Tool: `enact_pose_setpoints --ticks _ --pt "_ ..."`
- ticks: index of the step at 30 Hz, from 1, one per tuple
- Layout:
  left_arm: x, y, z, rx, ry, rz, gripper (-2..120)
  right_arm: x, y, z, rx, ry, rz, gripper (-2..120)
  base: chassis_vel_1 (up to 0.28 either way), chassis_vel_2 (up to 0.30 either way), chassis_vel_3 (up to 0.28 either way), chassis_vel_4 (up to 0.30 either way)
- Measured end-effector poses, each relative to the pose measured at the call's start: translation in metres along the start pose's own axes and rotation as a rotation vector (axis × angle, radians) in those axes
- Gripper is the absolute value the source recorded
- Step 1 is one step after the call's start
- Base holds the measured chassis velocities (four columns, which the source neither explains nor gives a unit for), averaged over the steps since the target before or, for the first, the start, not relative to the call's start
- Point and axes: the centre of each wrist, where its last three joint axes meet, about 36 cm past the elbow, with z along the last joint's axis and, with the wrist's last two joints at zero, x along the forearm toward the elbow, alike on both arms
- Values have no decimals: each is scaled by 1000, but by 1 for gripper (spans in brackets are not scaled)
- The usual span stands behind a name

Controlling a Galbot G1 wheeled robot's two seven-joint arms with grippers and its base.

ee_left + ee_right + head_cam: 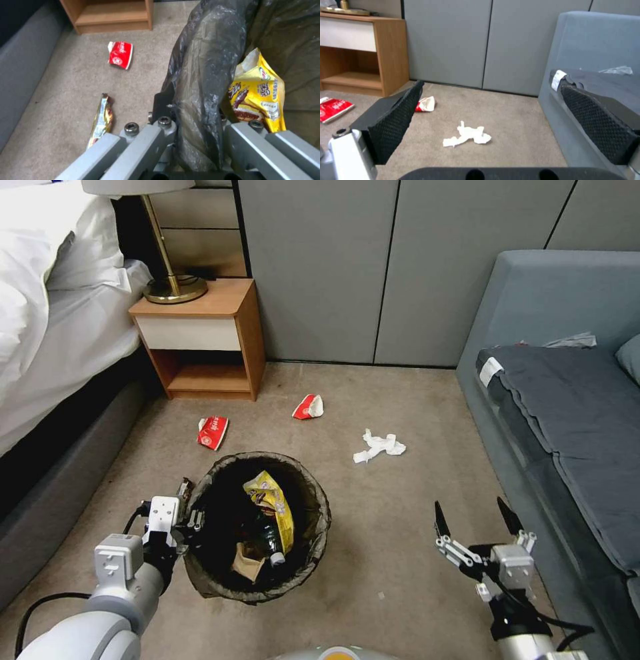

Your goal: Pick up the trash bin, then pick up the garbage from the floor and place it into the trash bin.

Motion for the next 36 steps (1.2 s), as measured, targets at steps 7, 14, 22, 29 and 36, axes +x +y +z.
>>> enact_pose_setpoints --ticks 7,14,22,29,36 --pt "1 0 -3 -7 -13 0 3 3 0 1 5 -11 -2 100 0 0 0 0" --pt "2 -1 -2 -2 -6 0 3 8 6 4 8 -15 -6 100 -40 34 54 -20" --pt "4 -2 2 6 11 -2 3 16 13 7 13 -11 -20 100 -128 129 129 -130" --pt "5 -1 1 4 10 -3 3 17 14 8 8 -10 -22 100 -108 98 95 -98" --pt "4 -1 0 1 8 0 3 17 15 9 2 -7 -17 100 -81 91 75 -86"
